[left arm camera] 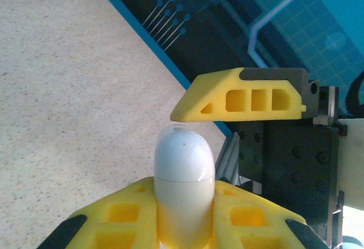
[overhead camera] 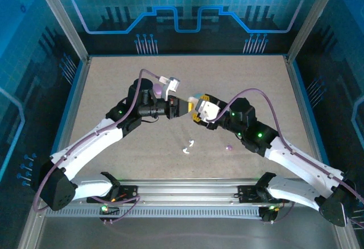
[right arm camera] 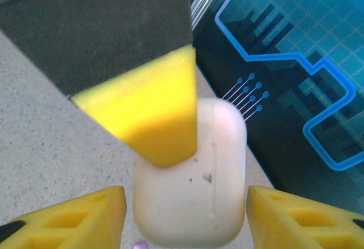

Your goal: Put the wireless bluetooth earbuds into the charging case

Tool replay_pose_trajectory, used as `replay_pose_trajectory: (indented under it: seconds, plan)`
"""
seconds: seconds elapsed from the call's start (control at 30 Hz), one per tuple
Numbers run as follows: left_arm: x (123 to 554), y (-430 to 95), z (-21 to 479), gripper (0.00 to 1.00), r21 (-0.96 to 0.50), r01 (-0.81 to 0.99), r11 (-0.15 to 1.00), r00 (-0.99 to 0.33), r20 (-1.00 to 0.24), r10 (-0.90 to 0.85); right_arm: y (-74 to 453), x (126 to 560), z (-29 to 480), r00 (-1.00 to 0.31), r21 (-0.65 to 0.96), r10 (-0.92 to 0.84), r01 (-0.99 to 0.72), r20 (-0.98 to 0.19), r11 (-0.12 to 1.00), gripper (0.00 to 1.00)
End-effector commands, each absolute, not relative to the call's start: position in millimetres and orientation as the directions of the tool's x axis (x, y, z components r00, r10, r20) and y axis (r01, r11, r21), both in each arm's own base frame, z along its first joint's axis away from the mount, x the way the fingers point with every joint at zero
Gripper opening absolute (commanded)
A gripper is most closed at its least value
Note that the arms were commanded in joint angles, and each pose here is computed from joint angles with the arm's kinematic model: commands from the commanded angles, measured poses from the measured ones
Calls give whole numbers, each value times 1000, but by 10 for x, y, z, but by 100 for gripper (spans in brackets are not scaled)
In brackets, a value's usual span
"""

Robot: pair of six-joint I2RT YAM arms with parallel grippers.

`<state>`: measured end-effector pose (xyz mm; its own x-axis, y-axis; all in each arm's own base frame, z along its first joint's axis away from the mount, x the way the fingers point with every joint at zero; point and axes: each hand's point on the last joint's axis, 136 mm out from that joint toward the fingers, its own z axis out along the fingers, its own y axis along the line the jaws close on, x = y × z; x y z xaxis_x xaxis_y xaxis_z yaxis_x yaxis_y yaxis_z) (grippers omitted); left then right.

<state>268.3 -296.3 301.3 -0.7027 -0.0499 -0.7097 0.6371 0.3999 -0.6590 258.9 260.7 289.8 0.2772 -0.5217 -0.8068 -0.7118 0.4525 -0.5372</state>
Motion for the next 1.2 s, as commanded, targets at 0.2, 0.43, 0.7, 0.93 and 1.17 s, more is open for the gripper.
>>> replay_pose_trajectory:
  seconds: [0.2,0.43,0.7,0.93,1.17]
  plan:
    - [2565,-2999,3231,10,-663,685,303,-679,-731,-64,2636,2634,3061,325,-554,-486,-692,-811,462,49]
    - [2601,-3007,3170,26,-661,678,322,-684,-727,-53,2653,2591,3076,334,-562,-499,-707,-800,429,44]
    - [2640,-3057,3130,36,-675,664,321,-701,-711,-44,2697,2588,3068,334,-558,-498,-719,-800,415,44]
    - [2651,-3064,3074,35,-678,658,329,-709,-704,-32,2735,2592,3120,344,-566,-499,-717,-795,407,44]
    - [2650,-3093,3041,34,-684,654,324,-718,-696,-18,2753,2581,3152,353,-570,-497,-717,-793,401,45]
